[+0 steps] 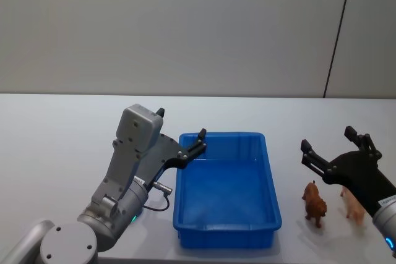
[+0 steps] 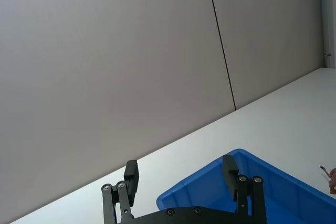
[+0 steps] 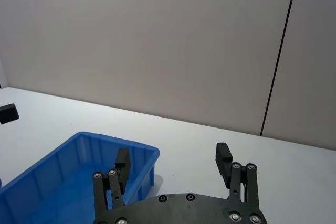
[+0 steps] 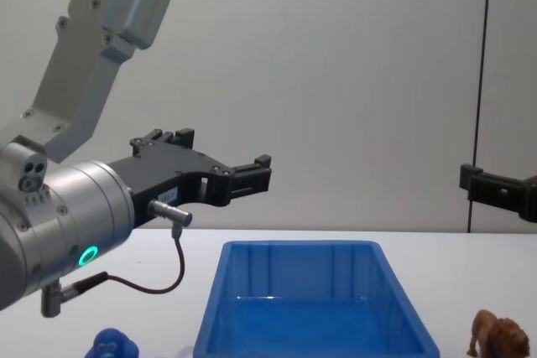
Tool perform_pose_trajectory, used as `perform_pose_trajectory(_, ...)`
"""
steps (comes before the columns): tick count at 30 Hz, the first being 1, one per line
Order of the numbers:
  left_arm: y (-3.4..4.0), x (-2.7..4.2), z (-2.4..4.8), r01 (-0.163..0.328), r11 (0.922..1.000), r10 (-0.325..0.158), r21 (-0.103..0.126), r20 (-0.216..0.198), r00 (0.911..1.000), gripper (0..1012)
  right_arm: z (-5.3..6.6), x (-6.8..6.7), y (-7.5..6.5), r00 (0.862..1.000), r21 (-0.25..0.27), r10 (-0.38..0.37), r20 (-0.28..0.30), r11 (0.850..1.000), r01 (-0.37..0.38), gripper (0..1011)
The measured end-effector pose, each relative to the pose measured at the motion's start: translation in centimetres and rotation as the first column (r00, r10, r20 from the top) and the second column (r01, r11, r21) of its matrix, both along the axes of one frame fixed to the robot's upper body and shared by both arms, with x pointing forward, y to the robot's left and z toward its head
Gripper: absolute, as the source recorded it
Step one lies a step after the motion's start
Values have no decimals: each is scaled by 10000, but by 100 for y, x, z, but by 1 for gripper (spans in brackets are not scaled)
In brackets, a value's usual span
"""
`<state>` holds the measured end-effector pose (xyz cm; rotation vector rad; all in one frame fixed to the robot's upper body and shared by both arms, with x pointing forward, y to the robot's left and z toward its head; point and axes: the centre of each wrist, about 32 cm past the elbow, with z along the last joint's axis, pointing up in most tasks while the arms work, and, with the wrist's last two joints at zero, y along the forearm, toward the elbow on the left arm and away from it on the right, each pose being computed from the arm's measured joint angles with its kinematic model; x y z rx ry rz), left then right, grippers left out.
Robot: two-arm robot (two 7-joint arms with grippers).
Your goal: Pick up the two dolls from the table and place them into the box.
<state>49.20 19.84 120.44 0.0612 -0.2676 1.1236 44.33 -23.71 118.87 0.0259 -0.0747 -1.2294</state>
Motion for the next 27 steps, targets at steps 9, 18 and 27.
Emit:
perform_pose_trajectory(9,0,0,0,0,10000,0,0,0,10000,1001,0,0,0,10000,1,0,0,10000,0,1001)
perform_pose_trajectory(18,0,0,0,0,10000,0,0,0,10000,1002,0,0,0,10000,0,-1,1,10000,1,1001)
perform_pose_trajectory(27,0,0,0,-1,10000,1,0,0,10000,1002,1,1,-1,10000,-1,1,3,10000,-1,1001)
